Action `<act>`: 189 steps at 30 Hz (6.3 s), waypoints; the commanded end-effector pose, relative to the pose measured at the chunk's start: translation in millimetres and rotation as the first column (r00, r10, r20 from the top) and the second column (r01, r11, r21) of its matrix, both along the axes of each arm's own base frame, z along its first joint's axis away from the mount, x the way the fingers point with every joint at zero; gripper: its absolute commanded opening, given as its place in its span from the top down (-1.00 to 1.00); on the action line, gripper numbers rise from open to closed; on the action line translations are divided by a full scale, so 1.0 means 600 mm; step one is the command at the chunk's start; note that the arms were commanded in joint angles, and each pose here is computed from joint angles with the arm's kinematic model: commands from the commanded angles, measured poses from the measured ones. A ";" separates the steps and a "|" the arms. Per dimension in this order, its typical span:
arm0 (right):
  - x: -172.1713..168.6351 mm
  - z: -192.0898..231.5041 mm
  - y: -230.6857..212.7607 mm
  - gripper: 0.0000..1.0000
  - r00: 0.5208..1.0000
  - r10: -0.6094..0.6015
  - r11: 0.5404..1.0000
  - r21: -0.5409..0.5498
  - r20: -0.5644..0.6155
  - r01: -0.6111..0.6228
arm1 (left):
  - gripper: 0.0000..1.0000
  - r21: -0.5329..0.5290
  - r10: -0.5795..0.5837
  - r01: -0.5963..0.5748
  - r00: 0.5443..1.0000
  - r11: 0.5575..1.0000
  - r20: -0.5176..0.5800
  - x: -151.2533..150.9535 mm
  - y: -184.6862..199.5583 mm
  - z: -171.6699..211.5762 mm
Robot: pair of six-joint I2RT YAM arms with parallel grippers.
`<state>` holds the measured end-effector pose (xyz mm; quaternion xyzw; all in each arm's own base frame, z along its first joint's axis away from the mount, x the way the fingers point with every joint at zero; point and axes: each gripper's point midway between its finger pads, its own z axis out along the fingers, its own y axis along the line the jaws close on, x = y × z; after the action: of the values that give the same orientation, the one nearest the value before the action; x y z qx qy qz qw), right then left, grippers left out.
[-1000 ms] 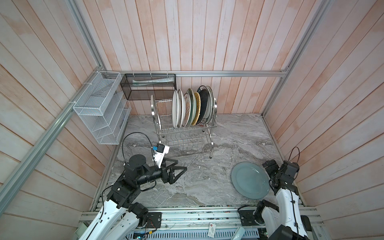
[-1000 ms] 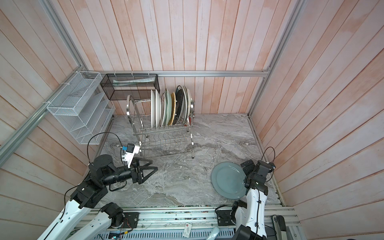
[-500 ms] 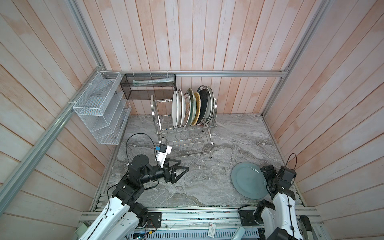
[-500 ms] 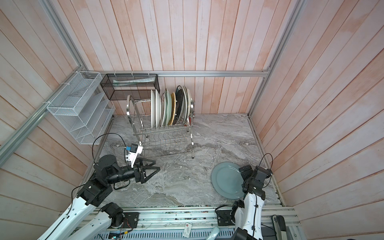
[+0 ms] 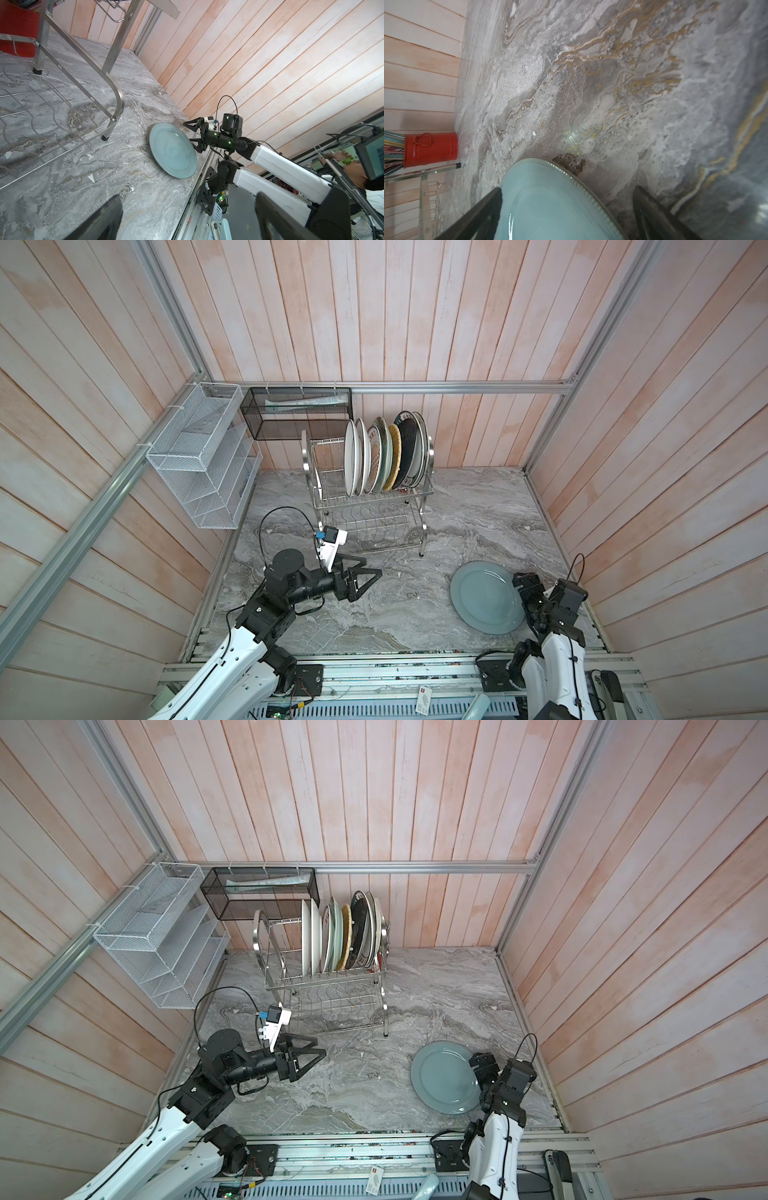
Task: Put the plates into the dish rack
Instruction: 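Draw the left gripper back while the right gripper reaches the pale green plate, then close the right gripper on the pale green plate rim, then tilt the green plate up with the right gripper while the left gripper approaches, then close the left gripper on the raised plate rim beside the right gripper, then open the right gripper and draw it back while the left gripper holds the plate, then swing the green plate up with the left gripper toward the rack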
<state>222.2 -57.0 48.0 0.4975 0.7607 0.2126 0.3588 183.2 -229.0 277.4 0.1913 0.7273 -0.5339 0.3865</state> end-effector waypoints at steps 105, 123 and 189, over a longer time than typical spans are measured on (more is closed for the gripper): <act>0.052 0.318 0.188 1.00 0.845 0.420 0.904 -0.076 0.332 -0.420 | -1.00 0.085 -0.054 0.024 0.925 0.996 0.376 -0.046 -0.102 -0.002; 0.082 0.370 0.143 1.00 0.849 0.349 0.927 -0.011 0.396 -0.376 | -1.00 0.494 -0.381 -0.130 0.483 0.859 0.789 -0.053 -0.342 -0.074; 0.082 0.395 0.159 -0.96 0.757 0.446 0.889 -0.142 0.477 -0.435 | 1.00 0.207 -0.055 -0.112 0.748 0.972 0.661 -0.082 -0.216 0.093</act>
<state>272.7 34.2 283.8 0.2530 0.7410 0.4019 0.4747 139.0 -372.6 278.0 0.4673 0.6237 -0.2665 0.5671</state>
